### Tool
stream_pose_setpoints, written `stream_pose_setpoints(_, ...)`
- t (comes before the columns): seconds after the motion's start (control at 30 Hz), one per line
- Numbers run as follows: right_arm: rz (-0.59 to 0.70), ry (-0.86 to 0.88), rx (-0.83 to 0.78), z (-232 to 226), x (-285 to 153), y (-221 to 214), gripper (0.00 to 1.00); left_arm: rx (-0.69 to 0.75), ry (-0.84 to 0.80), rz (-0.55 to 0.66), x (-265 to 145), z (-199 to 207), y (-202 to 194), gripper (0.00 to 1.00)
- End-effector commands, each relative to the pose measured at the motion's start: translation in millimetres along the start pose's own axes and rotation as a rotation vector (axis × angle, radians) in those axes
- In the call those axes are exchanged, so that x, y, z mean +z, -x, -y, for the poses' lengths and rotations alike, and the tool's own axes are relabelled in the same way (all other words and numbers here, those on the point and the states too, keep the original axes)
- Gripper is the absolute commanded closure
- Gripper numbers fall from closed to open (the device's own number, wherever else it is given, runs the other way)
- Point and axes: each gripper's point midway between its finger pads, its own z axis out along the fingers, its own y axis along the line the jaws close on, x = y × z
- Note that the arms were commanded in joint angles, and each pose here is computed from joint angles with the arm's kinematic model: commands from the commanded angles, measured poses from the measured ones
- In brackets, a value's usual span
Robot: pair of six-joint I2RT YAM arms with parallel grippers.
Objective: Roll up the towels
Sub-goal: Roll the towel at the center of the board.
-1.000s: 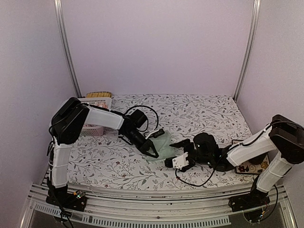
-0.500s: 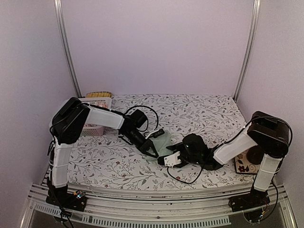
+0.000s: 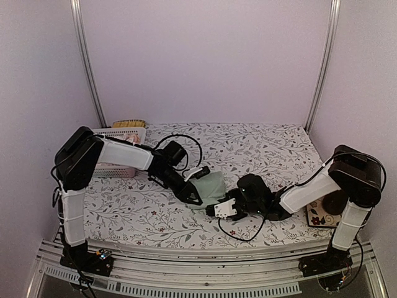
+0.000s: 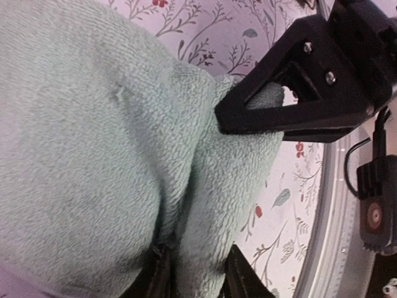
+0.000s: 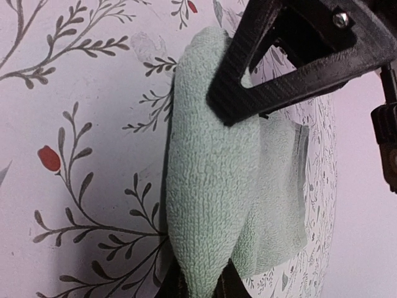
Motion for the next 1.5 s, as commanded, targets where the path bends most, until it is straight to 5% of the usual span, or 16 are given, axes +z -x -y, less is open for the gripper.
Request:
stream_pose_setpoints(0.0,-0.009,0.08,0.083,-9.5,-5.0,-2.4,0.97,0.04,0.186,0.04,-24.6,-18.9,1.2,0.63)
stream_pose_setpoints(0.33,-0.002,0.187,0.212,-17.9,-8.7,4.2,0.98,0.208,0.444,0.226,-68.3,-6.5,27.6,0.57)
stream_pose_setpoints(0.7,0.014,0.372,0.406,-17.5,-15.4,21.4,0.98,0.619,0.595,0.524,-107.4,49.4,8.4,0.55)
stream_pose_setpoints(1.47,-0.064,0.662,0.738,-43.0,-10.8,5.4,0.98,0.998,0.719,0.256,-19.9,63.4,-24.8,0.58)
